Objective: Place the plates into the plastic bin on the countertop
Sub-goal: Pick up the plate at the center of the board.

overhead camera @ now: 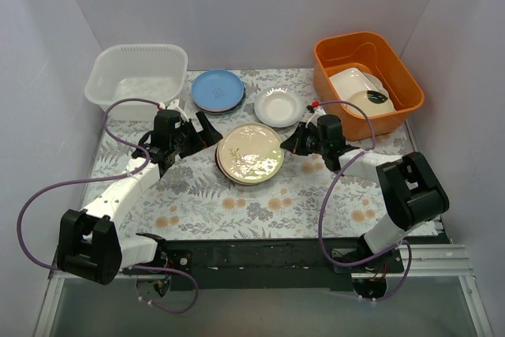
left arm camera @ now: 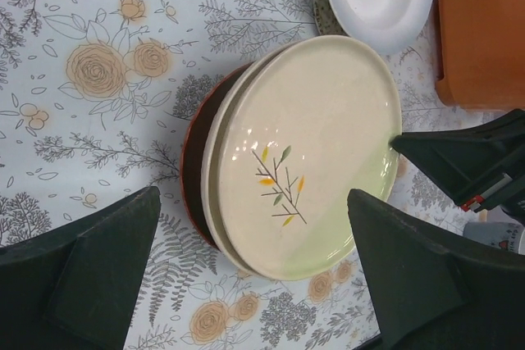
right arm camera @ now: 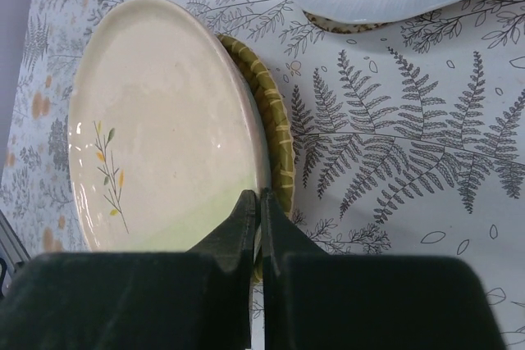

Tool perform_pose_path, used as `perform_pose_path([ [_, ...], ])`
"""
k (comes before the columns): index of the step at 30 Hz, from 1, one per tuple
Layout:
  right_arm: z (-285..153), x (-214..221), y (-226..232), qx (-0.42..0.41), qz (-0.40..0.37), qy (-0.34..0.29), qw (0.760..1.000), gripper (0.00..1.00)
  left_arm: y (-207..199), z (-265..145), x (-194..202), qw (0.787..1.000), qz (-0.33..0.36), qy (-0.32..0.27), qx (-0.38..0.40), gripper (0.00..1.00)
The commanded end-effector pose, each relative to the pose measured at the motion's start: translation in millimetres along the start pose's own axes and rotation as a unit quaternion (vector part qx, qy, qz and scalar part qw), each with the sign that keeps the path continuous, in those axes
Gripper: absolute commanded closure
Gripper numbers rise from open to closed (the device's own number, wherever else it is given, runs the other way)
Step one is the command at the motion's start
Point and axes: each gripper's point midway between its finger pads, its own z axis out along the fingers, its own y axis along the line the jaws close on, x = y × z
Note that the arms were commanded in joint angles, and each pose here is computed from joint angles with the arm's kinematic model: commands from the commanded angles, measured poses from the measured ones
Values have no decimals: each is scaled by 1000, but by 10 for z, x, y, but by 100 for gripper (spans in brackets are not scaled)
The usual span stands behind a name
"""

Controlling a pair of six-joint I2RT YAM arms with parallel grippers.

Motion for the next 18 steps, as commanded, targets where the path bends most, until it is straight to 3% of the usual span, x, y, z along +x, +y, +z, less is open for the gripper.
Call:
perform_pose_path([
  [1, -115, -242, 229, -35, -31, -43, 998, 99, -209, -81, -107, 999, 8, -24, 43, 2],
  [18, -144, -199, 191, -33, -24, -47, 998, 99, -374, 156, 196, 994, 3, 25, 110, 2],
])
